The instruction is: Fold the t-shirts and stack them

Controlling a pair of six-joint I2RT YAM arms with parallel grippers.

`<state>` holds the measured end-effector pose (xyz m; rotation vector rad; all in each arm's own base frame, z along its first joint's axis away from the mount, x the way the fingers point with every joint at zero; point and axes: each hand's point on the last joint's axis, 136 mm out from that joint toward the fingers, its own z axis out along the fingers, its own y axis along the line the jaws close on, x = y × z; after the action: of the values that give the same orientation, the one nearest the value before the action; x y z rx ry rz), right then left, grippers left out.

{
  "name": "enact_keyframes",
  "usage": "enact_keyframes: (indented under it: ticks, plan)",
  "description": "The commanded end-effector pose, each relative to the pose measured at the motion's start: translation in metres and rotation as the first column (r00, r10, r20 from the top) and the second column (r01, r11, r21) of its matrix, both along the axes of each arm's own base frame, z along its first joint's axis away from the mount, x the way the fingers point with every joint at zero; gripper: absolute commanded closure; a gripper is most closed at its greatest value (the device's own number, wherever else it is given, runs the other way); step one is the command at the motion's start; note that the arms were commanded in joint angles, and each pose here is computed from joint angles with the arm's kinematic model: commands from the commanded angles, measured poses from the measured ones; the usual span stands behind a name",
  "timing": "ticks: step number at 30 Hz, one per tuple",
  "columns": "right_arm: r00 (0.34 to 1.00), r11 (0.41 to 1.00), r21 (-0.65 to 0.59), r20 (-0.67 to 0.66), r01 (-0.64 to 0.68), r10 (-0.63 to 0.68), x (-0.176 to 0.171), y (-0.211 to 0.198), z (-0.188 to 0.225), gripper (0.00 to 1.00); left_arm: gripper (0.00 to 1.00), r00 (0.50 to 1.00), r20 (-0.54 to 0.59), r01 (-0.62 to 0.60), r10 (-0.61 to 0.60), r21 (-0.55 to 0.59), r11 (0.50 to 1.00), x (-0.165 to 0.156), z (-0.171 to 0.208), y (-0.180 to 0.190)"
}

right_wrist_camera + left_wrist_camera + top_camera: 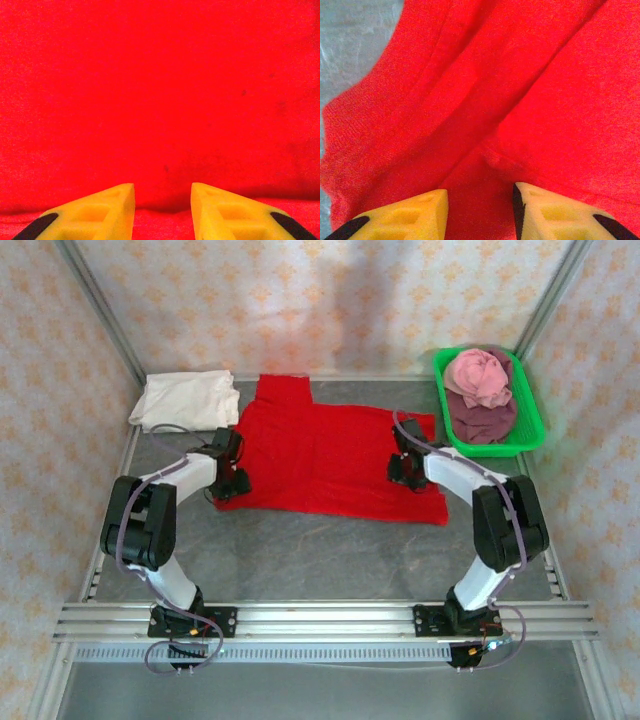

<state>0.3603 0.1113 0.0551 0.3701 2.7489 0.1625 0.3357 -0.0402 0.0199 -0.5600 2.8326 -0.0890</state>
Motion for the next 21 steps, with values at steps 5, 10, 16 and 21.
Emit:
enact_keyframes:
  ticks: [5, 10, 16, 21]
  plan:
    - [0.997, 0.998, 0.005, -0.047, -0.055, 0.055, -0.006, 0.006, -0.008, 0.66, 0.62, 0.992, -0.089, -0.088, 0.091, 0.036, 0.995, -0.057, -0.015, 0.015]
    - [0.999, 0.998, -0.043, 0.009, 0.042, -0.041, -0.012, -0.019, 0.005, 0.64, 0.64, 0.982, -0.103, -0.158, 0.158, 0.007, 0.987, -0.097, -0.018, 0.017]
    - [0.985, 0.984, -0.061, -0.028, 0.169, -0.171, -0.018, -0.058, 0.002, 0.62, 0.64, 0.985, -0.078, -0.150, 0.153, 0.041, 0.988, -0.101, -0.011, 0.024]
    - [0.978, 0.980, -0.052, -0.071, 0.194, -0.198, -0.017, -0.067, -0.004, 0.61, 0.63, 0.989, -0.065, -0.129, 0.132, 0.045, 0.991, -0.082, -0.005, 0.022]
